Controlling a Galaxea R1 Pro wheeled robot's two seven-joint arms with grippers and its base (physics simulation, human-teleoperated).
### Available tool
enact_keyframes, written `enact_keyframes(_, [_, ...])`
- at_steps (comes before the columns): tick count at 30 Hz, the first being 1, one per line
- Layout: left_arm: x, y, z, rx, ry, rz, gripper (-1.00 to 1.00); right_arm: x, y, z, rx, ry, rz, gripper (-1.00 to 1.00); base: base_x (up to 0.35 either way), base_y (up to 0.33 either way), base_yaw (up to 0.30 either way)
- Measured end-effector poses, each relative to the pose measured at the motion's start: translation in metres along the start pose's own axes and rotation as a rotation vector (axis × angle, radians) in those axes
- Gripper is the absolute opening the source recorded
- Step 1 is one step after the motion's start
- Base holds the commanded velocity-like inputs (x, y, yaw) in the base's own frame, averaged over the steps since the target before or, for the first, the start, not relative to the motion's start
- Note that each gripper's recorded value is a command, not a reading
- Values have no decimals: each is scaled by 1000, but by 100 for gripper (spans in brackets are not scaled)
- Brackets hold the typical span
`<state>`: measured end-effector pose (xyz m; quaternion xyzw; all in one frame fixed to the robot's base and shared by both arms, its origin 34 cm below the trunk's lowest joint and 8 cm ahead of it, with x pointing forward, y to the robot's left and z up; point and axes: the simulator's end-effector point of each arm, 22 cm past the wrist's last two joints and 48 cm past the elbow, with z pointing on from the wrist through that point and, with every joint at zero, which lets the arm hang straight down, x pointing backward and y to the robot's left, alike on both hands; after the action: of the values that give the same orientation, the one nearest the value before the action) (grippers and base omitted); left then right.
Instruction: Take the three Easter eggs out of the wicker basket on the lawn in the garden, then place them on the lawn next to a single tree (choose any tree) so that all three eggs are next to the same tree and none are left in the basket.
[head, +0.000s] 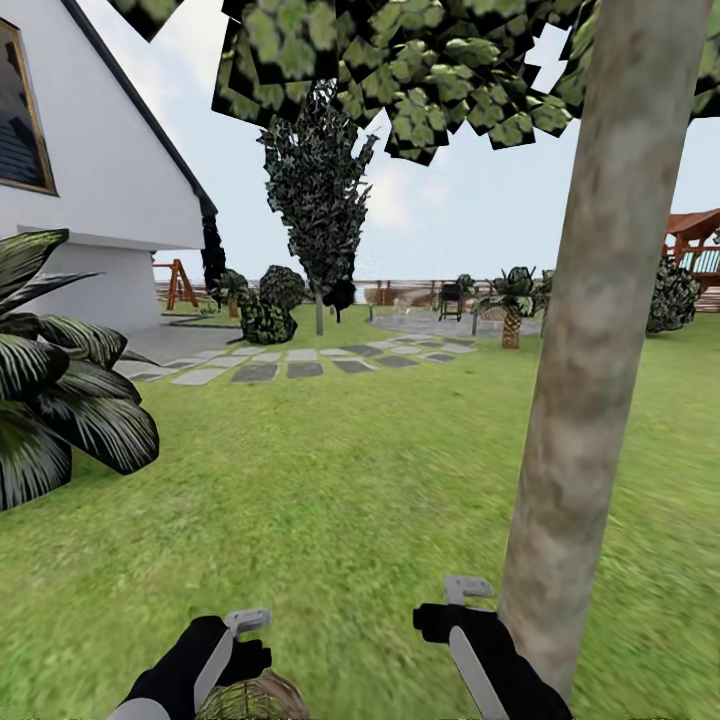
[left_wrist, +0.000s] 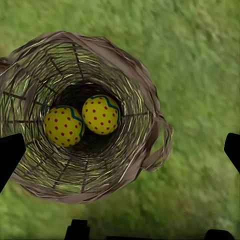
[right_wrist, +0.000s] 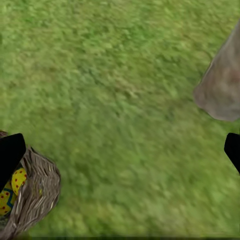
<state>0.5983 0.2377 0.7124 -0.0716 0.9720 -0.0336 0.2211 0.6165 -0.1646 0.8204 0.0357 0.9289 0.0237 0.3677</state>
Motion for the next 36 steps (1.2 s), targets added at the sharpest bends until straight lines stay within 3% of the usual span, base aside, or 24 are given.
enact_keyframes(6, [10,2,13,-2,14,-3,100,22,5,8,-24,96,-13,100,0,0,0])
enact_keyframes(23, [22,14,43,-13,30,-6,100,52,0,35,-25,147,-17,100,0,0,0])
enact_keyframes(27, [-8,21,40,-20,1,-7,100,60,-1,41,-23,156,-17,100,0,0,0])
enact_keyframes(34, [-47,67,35,-73,-18,-27,100,73,-5,53,-18,167,-17,100,0,0,0])
enact_keyframes(36, [-56,72,34,-75,-23,-33,100,76,-6,56,-17,170,-17,100,0,0,0])
